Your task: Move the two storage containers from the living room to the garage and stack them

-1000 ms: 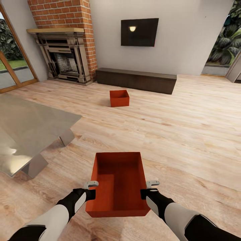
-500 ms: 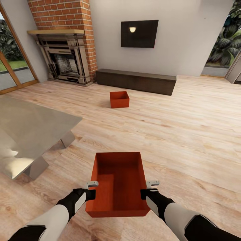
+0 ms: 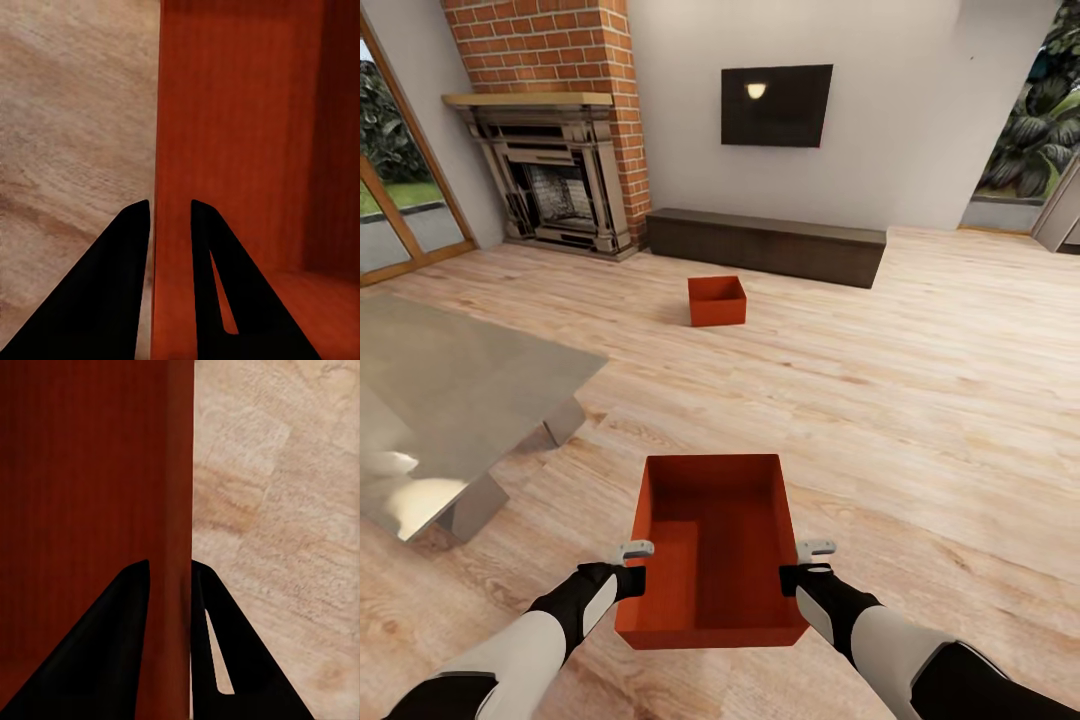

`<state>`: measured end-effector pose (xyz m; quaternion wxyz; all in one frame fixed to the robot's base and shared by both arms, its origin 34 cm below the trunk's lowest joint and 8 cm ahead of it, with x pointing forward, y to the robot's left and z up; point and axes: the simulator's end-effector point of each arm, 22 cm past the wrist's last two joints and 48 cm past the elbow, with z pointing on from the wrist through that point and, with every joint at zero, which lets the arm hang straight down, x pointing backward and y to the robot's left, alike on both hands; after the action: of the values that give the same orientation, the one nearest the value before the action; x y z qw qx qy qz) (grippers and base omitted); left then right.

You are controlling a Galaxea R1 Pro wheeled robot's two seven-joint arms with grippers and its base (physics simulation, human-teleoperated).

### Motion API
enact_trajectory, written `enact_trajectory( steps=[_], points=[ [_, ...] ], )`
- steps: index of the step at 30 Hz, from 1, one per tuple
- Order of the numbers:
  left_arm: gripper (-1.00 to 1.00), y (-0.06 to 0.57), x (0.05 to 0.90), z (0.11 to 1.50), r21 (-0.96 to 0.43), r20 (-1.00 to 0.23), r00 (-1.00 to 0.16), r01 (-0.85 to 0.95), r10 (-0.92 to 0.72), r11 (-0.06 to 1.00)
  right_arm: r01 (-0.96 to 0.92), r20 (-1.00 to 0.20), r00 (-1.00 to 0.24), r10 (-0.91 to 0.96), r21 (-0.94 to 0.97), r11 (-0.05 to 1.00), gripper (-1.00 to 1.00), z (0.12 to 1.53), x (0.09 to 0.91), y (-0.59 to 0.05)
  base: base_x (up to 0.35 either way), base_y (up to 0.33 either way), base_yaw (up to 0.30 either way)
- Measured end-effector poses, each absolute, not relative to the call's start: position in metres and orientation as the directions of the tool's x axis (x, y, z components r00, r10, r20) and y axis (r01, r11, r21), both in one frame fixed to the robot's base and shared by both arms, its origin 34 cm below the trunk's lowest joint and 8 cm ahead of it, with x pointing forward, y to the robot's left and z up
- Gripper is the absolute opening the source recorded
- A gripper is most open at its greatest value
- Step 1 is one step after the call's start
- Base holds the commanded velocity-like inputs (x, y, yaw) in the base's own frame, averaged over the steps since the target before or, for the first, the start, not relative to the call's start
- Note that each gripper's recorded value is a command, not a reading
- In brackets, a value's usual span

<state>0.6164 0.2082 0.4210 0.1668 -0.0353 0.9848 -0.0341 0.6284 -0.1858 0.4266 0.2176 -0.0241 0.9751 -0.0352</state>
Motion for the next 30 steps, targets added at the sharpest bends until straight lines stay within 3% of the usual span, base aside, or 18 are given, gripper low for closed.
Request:
enact_trajectory(
  steps=[30],
  points=[
    [-1.0,0.209,0.623,0.478,-0.075,-0.329,-0.941,-0.055,-0.077,0.996,-0.029,-0.425,-0.903,-0.06,-0.079,0.996,-1.0,0.482,0.634,-0.185,0.0,0.0,0.0]
  ],
)
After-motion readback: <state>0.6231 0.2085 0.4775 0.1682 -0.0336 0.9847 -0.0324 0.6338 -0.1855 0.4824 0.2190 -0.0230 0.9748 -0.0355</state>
